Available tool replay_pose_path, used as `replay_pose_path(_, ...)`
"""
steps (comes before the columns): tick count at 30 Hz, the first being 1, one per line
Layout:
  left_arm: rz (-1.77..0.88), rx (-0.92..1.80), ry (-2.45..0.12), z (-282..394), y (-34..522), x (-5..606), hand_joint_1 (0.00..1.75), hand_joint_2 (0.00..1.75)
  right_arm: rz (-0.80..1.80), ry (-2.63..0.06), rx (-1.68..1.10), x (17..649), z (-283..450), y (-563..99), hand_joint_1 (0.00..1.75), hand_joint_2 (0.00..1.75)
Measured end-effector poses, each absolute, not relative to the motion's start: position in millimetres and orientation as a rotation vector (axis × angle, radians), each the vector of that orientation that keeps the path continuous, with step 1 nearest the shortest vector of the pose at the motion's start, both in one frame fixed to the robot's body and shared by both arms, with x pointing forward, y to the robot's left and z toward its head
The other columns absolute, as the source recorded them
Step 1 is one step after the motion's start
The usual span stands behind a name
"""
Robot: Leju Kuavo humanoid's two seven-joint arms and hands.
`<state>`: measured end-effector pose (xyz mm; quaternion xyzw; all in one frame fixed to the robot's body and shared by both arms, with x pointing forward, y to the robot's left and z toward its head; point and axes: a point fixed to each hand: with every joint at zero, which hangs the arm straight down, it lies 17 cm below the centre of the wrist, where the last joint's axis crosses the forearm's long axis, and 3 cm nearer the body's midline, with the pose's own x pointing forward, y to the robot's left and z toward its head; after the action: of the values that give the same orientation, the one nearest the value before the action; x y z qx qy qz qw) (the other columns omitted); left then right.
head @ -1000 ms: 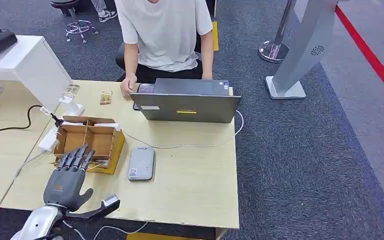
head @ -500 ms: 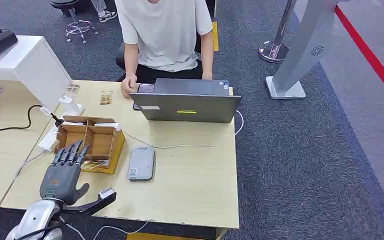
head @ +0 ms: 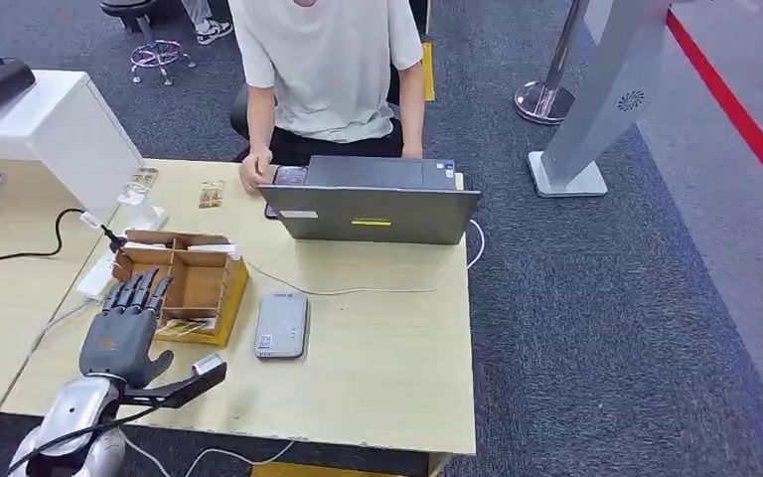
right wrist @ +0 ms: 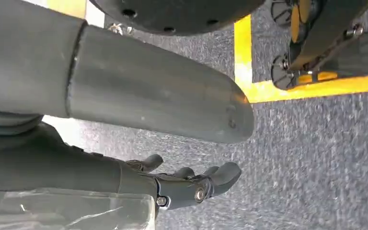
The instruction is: Pass the card to the sensor for recognition and then transmit it.
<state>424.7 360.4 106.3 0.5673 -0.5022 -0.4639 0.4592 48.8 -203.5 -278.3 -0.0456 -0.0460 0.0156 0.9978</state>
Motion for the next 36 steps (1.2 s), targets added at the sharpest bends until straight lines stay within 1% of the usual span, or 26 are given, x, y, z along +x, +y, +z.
replay_pose_path(12,-1.132,1.392,-1.236,107,354,444,0.0,1.75,0.058,-0.083,-0.101,47,-279,-210,0.0,0.0)
replay_pose_path(13,-1.134,1.393,-1.237,107,353,444,1.75,1.75,0.06,-0.083,-0.101,48,-279,-211,0.0,0.0)
replay_pose_path(20,-1.137,1.37,-1.261,105,345,446,1.75,1.75,0.062,-0.085,-0.105,48,-280,-213,0.0,0.0)
replay_pose_path(36,-1.138,1.35,-1.261,100,345,445,1.75,1.75,0.07,-0.086,-0.107,48,-280,-215,0.0,0.0)
